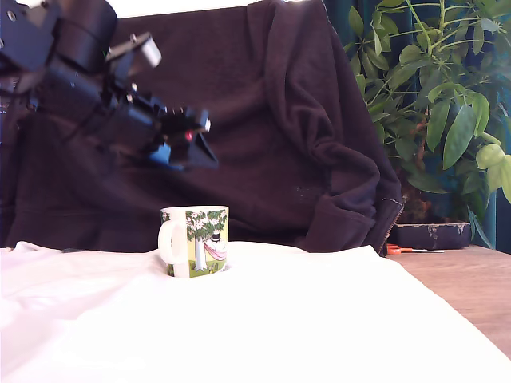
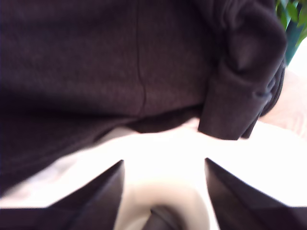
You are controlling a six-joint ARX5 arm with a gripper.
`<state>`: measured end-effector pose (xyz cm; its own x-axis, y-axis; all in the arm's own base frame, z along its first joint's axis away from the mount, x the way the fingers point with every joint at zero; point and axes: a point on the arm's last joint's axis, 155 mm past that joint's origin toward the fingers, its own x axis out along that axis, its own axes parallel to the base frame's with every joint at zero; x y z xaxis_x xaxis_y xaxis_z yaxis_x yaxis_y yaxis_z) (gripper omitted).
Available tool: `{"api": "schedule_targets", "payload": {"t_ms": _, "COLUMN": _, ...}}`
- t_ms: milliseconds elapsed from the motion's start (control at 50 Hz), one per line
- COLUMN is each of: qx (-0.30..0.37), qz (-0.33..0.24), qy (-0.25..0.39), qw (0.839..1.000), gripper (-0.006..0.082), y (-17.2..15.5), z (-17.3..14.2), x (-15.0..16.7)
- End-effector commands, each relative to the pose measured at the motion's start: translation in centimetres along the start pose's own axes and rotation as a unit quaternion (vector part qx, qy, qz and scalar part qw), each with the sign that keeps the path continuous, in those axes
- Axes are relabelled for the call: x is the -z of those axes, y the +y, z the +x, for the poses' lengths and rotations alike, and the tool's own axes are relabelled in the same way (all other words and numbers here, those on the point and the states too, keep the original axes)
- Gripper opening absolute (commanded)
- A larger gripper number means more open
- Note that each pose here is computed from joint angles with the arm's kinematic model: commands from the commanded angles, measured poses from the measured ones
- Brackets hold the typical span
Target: Pick the grey coffee capsule and place it inside the green coffee cup
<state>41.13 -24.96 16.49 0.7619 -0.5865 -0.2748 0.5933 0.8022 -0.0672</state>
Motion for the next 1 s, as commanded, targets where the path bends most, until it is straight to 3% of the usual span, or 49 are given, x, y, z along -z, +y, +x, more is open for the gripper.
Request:
{"api": "schedule_targets", "payload": {"t_ms": 0, "qx": -0.014, "qz": 0.008, "qy": -0.031, "qw": 0.999, "gripper": -0.0017, "y": 0.6, "z": -1.2, "x": -2.8}}
{"api": "schedule_targets", "payload": {"t_ms": 260, "qx": -0.087, "qz": 0.009, "qy": -0.035, "qw": 0.996, "gripper": -0.0019, "y": 5.0, "z": -5.9, "x": -5.5}}
{"api": "schedule_targets", "payload": {"t_ms": 640, "qx": -0.2, "qz": -0.019, "qy": 0.031, "qw": 0.979, "gripper": -0.0019, "y": 13.2, "z": -12.4, "x": -3.4}}
{"api": "schedule_targets", "payload": {"t_ms": 980, "qx": -0.226, "qz": -0.03, "qy": 0.035, "qw": 0.973, "gripper": -0.0019, "y": 15.5, "z": -14.0, "x": -3.1}}
